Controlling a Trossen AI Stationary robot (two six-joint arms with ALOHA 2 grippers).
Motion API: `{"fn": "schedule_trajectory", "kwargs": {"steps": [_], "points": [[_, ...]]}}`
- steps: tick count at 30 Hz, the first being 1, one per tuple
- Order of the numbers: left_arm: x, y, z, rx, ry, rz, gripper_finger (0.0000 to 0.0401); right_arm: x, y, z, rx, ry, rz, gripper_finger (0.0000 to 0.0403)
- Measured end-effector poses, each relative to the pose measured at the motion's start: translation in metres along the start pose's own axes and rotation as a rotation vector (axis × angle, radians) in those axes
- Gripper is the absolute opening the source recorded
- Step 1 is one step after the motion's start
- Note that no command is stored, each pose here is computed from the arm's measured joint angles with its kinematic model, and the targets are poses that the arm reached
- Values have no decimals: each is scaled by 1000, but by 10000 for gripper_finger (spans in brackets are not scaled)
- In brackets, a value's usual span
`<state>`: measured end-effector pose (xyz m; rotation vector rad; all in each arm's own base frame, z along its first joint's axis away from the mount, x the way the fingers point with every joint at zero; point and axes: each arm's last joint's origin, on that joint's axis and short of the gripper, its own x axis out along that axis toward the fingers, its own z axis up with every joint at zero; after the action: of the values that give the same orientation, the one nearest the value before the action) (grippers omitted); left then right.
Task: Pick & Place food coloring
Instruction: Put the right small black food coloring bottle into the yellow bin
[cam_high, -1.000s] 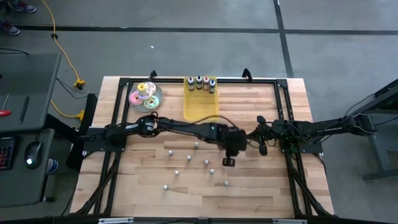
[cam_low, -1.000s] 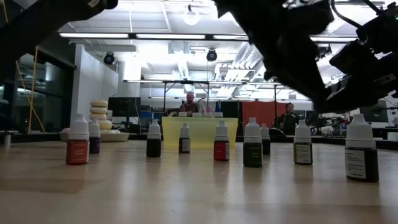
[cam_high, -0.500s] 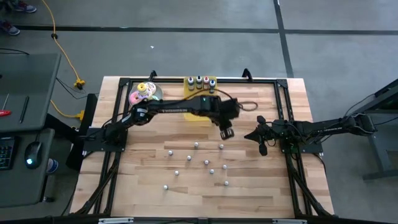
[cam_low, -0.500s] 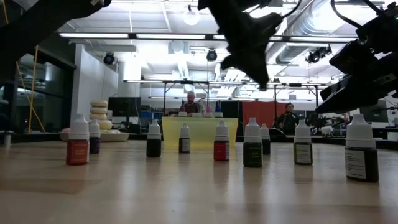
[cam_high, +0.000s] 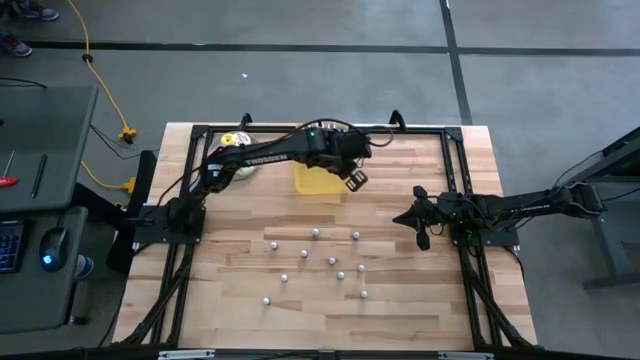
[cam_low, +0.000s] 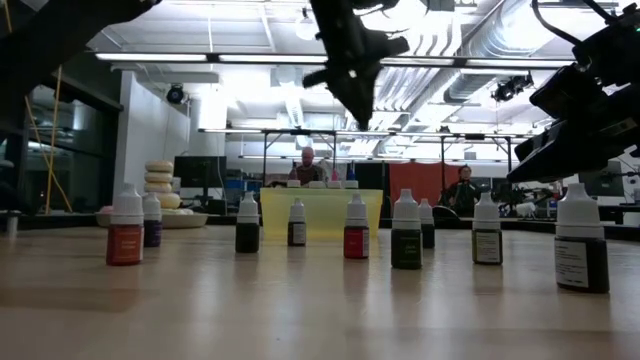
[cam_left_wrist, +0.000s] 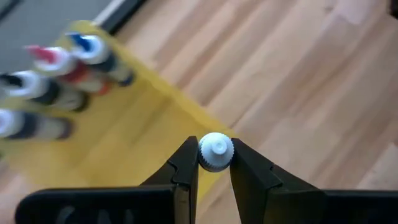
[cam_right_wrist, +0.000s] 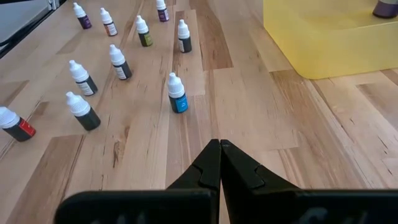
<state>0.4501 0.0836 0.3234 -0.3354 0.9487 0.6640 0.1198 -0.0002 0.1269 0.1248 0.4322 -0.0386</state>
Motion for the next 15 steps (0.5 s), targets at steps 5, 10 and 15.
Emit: {"fn": "schedule_trajectory", "kwargs": {"steps": [5,10,15], "points": [[-24,13,-2,-11,-19,106,62,0,0,0,0,0,0,0],[-35,17,-1,-41,-53,138,62,0,0,0,0,-1,0,0],[-36,20,1,-67,-69,143,62,0,0,0,0,-1,0,0]]}}
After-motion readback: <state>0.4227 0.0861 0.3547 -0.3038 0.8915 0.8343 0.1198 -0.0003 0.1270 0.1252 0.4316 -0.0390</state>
